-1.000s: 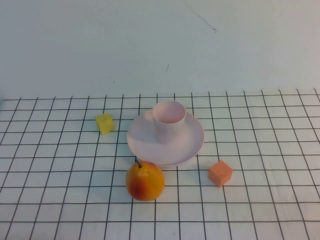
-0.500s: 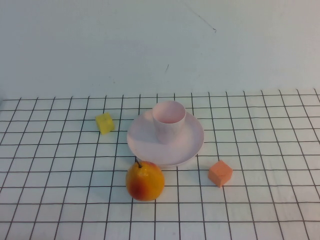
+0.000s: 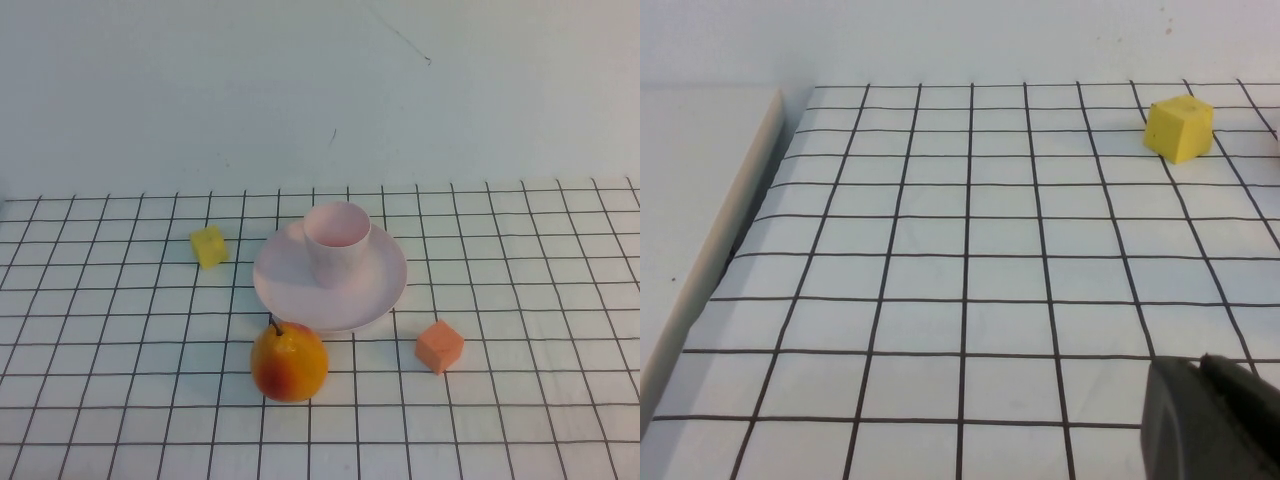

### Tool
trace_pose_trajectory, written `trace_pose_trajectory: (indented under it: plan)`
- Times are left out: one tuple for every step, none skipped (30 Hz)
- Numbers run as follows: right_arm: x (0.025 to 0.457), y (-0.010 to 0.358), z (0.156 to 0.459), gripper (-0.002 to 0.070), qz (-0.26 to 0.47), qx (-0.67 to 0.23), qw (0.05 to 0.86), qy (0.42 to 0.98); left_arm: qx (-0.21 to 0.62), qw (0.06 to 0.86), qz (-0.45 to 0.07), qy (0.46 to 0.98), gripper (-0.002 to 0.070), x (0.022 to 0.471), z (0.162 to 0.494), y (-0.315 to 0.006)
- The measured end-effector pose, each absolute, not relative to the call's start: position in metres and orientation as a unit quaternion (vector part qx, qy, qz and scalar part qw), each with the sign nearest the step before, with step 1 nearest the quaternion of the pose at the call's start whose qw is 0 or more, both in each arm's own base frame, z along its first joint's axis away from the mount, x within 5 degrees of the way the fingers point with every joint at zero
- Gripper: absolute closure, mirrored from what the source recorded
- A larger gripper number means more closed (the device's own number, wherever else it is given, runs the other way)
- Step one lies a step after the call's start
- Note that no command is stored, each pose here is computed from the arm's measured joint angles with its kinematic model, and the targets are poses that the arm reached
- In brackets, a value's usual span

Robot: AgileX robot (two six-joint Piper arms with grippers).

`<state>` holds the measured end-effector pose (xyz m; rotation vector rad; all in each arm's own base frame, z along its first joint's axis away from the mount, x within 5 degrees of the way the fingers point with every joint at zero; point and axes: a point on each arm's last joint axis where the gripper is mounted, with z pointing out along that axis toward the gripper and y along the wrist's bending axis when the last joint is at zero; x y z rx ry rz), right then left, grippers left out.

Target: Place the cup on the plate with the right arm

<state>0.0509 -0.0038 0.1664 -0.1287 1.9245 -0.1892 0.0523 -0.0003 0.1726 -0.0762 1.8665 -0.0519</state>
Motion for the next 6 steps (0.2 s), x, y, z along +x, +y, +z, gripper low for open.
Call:
trace_pose_trajectory:
  plan:
    - [0.0509,-0.0037,0.1664,0.0678,-0.081,-0.057,0.566,0.818,-0.033,0.594,-0.022,0.803,0.0678,0.0523,0.1726,-0.0003]
    - [0.0509,-0.0036,0.1664,0.0678,-0.082,-0.059,0.566,0.818,-0.033,0.594,-0.022,0.803,0.0678,0.0523,0.1726,-0.0003]
    - [0.0509,-0.0036,0.1664,0.0678,-0.082,-0.060,0.566,0.818,-0.033,0.594,-0.022,0.803,0.0678,0.0523,0.1726,-0.0003]
    - [0.0509,-0.0036,0.1664,0.0678,-0.083,-0.061,0.566,0.818,-0.033,0.594,-0.022,0.803,0.0678,0.0523,0.1726,-0.0003]
    - [0.0509,-0.0036,0.1664,0.0678,-0.083,-0.061,0.566,0.818,-0.033,0.594,-0.022,0.803,0.0678,0.0523,0.1726,-0.0003]
    - [0.0509,-0.0035,0.1664,0.0678,-0.083,-0.061,0.566,0.818,-0.033,0.594,-0.022,0.803,0.0678,0.0523,0.1726,-0.0003]
